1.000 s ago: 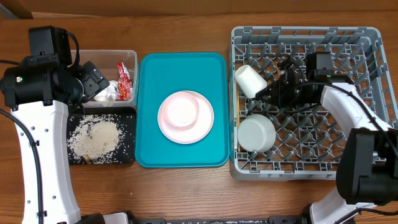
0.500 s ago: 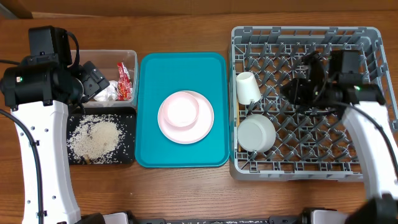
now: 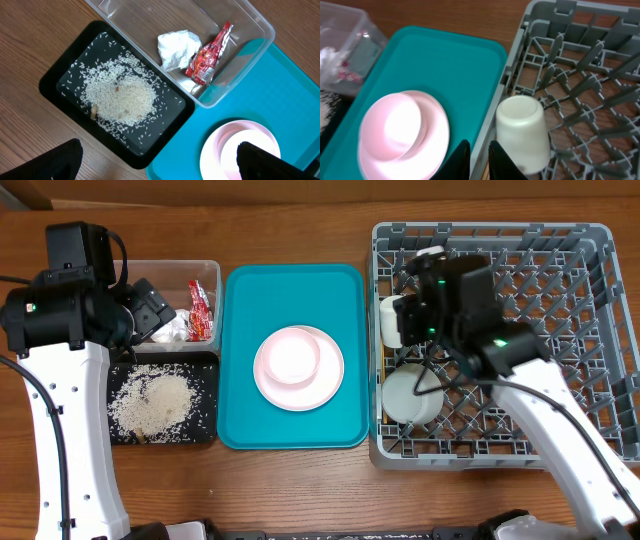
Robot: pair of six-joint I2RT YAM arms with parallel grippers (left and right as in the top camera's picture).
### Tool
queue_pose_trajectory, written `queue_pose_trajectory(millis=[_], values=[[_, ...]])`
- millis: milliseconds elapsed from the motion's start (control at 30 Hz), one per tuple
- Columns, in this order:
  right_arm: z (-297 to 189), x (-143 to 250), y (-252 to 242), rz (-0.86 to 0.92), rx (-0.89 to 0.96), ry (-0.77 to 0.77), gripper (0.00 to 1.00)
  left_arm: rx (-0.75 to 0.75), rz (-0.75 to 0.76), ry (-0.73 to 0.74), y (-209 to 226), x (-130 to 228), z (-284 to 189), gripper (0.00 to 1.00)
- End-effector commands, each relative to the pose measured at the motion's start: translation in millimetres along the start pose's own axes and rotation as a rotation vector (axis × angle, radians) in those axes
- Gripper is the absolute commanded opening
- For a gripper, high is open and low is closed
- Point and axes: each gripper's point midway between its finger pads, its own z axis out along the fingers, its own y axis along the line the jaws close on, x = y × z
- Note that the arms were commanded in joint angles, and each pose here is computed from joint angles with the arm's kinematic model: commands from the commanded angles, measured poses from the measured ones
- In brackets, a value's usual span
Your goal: Sort waste into correct bins and load items into the dishwasher
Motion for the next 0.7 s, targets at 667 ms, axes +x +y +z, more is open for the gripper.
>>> queue_pose_trajectory(millis=[667], values=[[58,61,-50,0.064,0.243,0.255,0.07,-0.001,0.013,-0.002,0,-1,0,1.0]])
